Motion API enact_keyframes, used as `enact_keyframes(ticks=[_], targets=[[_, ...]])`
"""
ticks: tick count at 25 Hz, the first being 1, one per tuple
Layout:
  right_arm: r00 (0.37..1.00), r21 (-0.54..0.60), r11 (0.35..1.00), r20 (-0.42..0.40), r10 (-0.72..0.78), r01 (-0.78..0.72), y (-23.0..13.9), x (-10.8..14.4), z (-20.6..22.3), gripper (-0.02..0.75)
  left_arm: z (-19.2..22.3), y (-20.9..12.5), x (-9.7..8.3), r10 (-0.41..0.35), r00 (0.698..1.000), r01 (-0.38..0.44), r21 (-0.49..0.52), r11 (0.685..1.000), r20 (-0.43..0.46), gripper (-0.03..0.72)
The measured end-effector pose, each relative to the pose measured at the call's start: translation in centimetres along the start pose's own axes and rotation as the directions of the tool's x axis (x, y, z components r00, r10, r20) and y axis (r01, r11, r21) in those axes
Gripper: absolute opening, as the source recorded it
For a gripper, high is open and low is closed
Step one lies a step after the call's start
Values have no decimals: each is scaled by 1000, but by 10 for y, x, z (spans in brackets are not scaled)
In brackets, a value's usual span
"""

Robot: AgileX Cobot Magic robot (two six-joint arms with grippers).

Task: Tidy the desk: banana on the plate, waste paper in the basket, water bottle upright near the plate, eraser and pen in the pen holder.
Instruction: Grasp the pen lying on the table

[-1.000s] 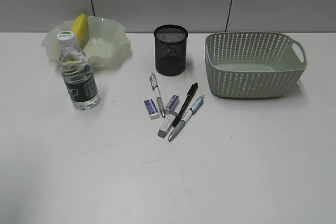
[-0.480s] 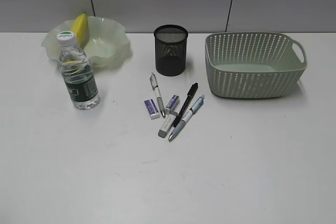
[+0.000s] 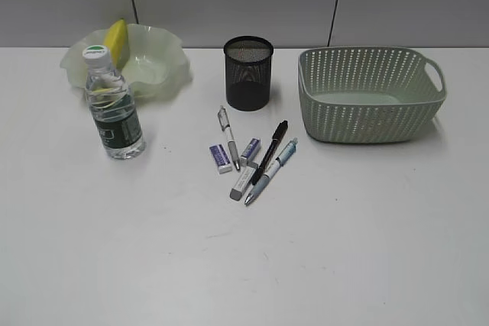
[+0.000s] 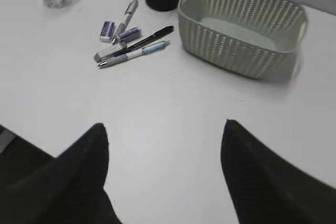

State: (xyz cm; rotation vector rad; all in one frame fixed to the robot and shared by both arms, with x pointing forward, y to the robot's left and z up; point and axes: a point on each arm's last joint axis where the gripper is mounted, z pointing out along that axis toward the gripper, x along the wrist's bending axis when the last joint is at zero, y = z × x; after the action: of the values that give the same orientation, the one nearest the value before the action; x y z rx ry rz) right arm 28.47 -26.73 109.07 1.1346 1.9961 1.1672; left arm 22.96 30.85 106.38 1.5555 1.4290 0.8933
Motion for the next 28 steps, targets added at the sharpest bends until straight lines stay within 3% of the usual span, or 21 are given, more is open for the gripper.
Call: enact_keyframes(ticks=[9, 13, 16, 18, 25, 28], targets=[[991, 315, 947, -95, 94, -60, 87, -32, 114, 467, 0, 0, 0, 0, 1000, 0, 0, 1000, 0, 391], [975, 501, 854, -83, 208, -139, 104, -23, 178, 445, 0, 0, 0, -1, 1000, 1, 0, 1000, 1, 391], [966, 628, 754, -12, 258, -193, 109, -1, 225, 411, 0, 0, 0, -1, 1000, 1, 0, 1000, 1, 386], [940, 686, 664, 91, 329, -298, 104, 10, 258, 398, 0, 0, 0, 0, 1000, 0, 0, 1000, 3, 384], [789, 725, 383, 359, 499, -572, 74, 28, 351, 392, 0, 0, 0, 14, 999, -14, 1, 1000, 33, 382], [732, 704, 300, 453, 508, -644, 58, 29, 377, 391, 0, 0, 0, 14, 999, -14, 1, 1000, 34, 382]])
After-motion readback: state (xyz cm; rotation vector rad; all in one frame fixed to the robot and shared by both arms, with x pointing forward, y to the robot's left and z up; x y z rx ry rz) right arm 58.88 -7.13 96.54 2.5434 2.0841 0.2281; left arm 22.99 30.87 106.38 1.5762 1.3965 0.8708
